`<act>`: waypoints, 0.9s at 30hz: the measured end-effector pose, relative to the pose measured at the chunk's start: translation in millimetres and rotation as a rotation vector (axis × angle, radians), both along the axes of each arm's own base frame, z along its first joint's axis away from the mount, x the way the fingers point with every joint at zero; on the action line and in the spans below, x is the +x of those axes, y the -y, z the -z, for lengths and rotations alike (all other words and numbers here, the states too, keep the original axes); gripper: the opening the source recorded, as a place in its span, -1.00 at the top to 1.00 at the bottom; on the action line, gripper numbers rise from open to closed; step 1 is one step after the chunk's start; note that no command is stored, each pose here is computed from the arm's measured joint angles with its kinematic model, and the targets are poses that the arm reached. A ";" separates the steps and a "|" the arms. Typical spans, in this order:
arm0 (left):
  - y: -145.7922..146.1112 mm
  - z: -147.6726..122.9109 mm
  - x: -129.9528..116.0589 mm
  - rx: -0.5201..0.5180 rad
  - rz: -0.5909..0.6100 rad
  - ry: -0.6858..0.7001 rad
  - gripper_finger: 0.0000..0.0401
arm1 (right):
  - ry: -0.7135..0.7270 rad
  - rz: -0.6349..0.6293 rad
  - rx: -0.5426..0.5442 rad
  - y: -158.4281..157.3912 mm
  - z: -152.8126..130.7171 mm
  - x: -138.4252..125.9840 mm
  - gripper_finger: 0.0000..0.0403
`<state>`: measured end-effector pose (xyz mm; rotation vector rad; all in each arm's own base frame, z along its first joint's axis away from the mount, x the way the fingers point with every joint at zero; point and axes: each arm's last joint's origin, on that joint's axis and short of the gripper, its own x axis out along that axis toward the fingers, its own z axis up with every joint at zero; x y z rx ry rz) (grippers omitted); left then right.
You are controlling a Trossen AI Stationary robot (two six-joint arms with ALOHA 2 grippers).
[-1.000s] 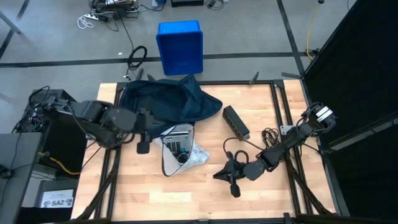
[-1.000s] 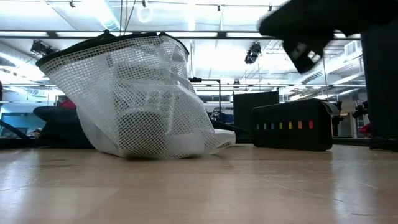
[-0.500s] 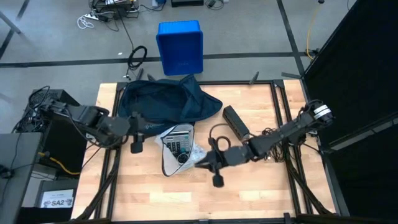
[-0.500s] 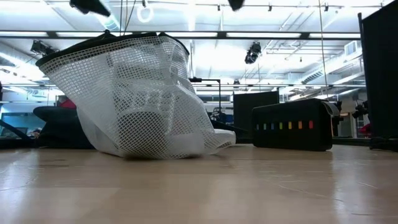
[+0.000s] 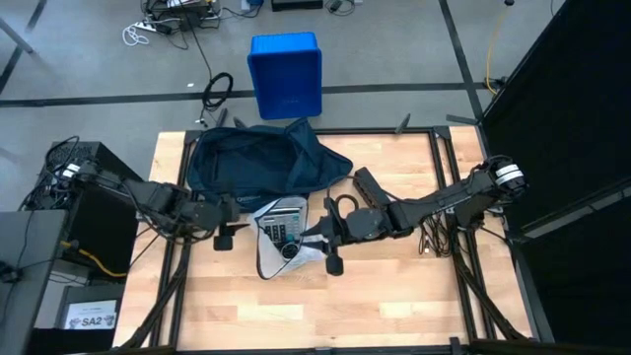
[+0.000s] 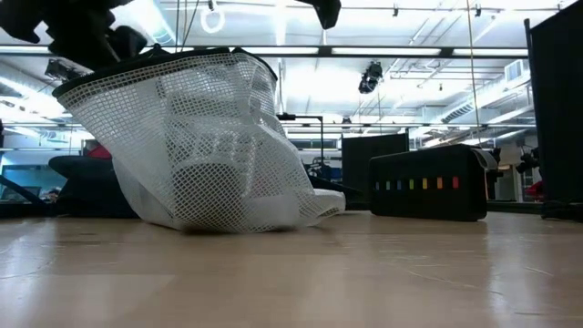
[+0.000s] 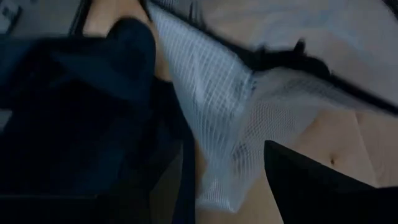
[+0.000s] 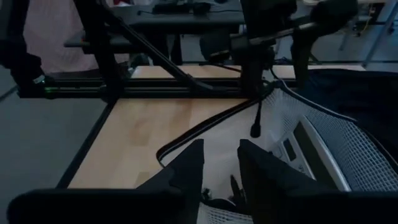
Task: Unpack backpack
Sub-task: Close the white white mesh envelope
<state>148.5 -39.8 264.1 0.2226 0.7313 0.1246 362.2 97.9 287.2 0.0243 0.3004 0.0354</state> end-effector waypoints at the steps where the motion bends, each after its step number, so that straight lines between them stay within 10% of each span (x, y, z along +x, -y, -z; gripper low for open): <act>1: 0.3 -0.4 0.9 0.001 0.005 0.010 0.02 | 0.001 0.004 0.001 1.4 -0.1 0.4 0.55; 20: 12.4 7.2 34.1 0.044 0.089 0.048 0.02 | 0.048 0.044 0.062 10.2 -4.5 4.2 0.47; 27: 16.0 17.3 51.1 0.061 0.099 0.030 0.39 | 0.047 0.045 0.062 10.2 -4.4 4.1 0.53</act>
